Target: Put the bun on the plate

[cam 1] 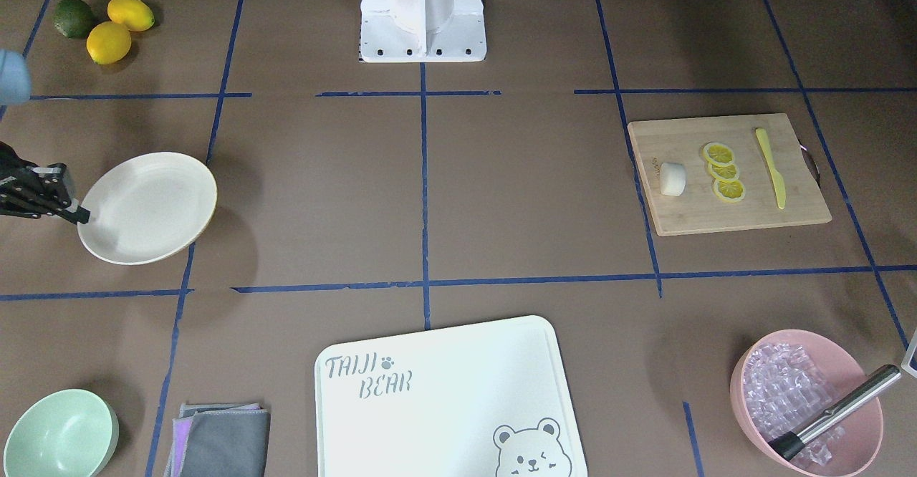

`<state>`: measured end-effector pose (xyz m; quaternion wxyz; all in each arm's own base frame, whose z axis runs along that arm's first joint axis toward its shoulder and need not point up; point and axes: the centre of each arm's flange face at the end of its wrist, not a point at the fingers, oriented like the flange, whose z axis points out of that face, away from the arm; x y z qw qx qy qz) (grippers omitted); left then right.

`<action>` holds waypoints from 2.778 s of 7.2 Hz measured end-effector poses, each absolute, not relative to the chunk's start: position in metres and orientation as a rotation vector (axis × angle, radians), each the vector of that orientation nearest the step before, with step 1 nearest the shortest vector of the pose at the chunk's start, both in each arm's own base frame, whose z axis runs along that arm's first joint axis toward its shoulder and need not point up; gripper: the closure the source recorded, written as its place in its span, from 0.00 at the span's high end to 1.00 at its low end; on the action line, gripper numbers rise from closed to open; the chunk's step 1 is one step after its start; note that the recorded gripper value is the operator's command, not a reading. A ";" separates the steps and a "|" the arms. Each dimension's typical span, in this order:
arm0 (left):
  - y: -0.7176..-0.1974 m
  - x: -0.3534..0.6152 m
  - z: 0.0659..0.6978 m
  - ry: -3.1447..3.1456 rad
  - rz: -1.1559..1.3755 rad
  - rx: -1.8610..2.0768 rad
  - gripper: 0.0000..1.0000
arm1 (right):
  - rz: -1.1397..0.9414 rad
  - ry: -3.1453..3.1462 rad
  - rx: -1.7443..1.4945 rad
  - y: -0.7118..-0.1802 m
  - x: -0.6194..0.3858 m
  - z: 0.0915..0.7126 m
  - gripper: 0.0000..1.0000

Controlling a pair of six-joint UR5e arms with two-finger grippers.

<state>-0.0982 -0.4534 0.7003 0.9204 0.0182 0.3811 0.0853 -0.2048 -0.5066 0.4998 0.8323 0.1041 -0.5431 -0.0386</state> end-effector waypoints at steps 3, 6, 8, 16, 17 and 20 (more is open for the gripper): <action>-0.454 -0.098 0.701 0.783 0.175 0.038 1.00 | 0.013 -1.199 0.164 -0.507 -0.374 0.367 0.00; -0.454 -0.098 0.702 0.783 0.175 0.034 1.00 | 0.062 -1.103 0.148 -0.447 -0.522 0.287 0.02; -0.454 -0.098 0.704 0.783 0.175 0.032 1.00 | 0.064 -1.081 0.151 -0.424 -0.552 0.280 0.76; -0.454 -0.098 0.700 0.781 0.190 0.044 1.00 | -0.015 -0.869 0.131 -0.541 -0.352 0.309 0.99; -0.455 -0.098 0.698 0.778 0.192 0.048 1.00 | -0.078 -0.831 0.153 -0.558 -0.298 0.347 0.99; -0.461 -0.098 0.693 0.773 0.191 0.054 1.00 | -0.239 -0.754 0.206 -0.551 -0.096 0.493 0.99</action>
